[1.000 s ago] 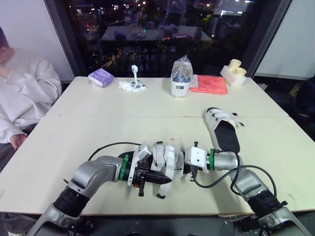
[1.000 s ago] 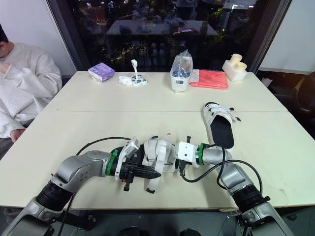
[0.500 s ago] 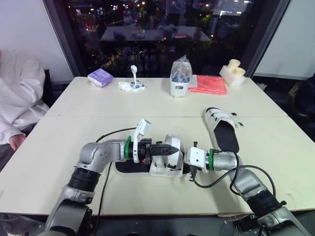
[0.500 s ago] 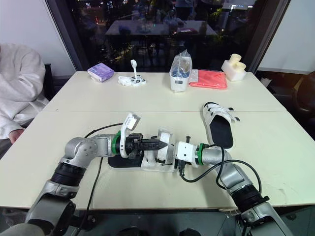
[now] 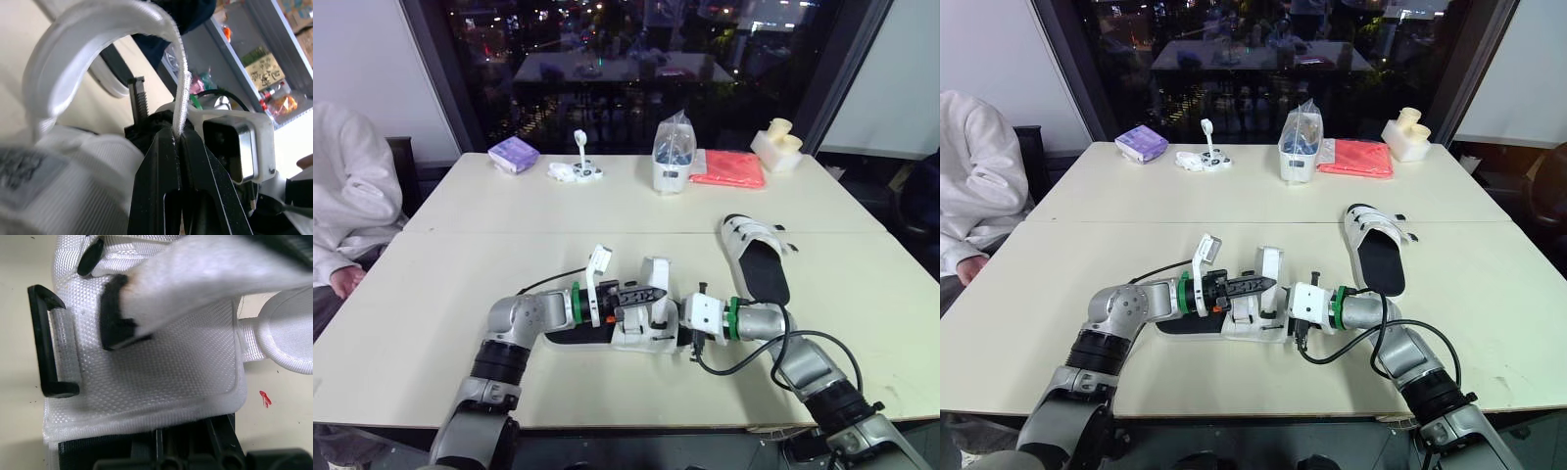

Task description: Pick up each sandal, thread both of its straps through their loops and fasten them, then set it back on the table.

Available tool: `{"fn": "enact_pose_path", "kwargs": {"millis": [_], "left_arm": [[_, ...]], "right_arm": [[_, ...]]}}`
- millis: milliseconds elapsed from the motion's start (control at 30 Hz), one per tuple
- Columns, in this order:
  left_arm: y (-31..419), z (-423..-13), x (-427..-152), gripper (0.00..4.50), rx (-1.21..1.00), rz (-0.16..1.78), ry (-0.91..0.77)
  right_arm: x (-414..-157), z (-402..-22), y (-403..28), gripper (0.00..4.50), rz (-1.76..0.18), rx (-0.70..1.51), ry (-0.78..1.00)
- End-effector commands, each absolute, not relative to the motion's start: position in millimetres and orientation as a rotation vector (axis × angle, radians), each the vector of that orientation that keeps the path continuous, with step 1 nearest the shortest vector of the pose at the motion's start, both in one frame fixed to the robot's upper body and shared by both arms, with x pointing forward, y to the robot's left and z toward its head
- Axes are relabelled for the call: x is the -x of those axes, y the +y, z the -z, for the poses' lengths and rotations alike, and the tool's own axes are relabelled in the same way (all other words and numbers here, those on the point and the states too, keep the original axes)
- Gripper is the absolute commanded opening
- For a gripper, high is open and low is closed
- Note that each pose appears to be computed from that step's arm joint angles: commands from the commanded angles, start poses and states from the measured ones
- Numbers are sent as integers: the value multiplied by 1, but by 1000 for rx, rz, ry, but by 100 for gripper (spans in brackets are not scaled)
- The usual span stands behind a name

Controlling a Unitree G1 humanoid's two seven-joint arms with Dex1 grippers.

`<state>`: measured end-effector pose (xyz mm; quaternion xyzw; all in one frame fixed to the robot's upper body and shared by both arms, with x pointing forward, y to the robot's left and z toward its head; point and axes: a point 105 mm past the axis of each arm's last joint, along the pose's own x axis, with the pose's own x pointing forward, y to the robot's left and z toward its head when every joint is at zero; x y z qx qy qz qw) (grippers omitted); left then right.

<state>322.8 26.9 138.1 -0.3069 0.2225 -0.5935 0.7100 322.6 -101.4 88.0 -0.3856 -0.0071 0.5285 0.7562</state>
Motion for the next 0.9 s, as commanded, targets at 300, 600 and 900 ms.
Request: {"fn": "enact_pose_path", "kwargs": {"millis": [300, 600, 900], "left_arm": [[19, -145, -310, 4, 711, 1345, 496], [11, -145, -306, 4, 678, 1366, 493], [9, -157, -307, 4, 749, 1379, 480]], "right_arm": [[-308, -40, -112, 0, -1201, 848, 197], [-305, -39, -113, 0, -1197, 844, 201], [-305, -38, -113, 0, -1194, 841, 203]]}}
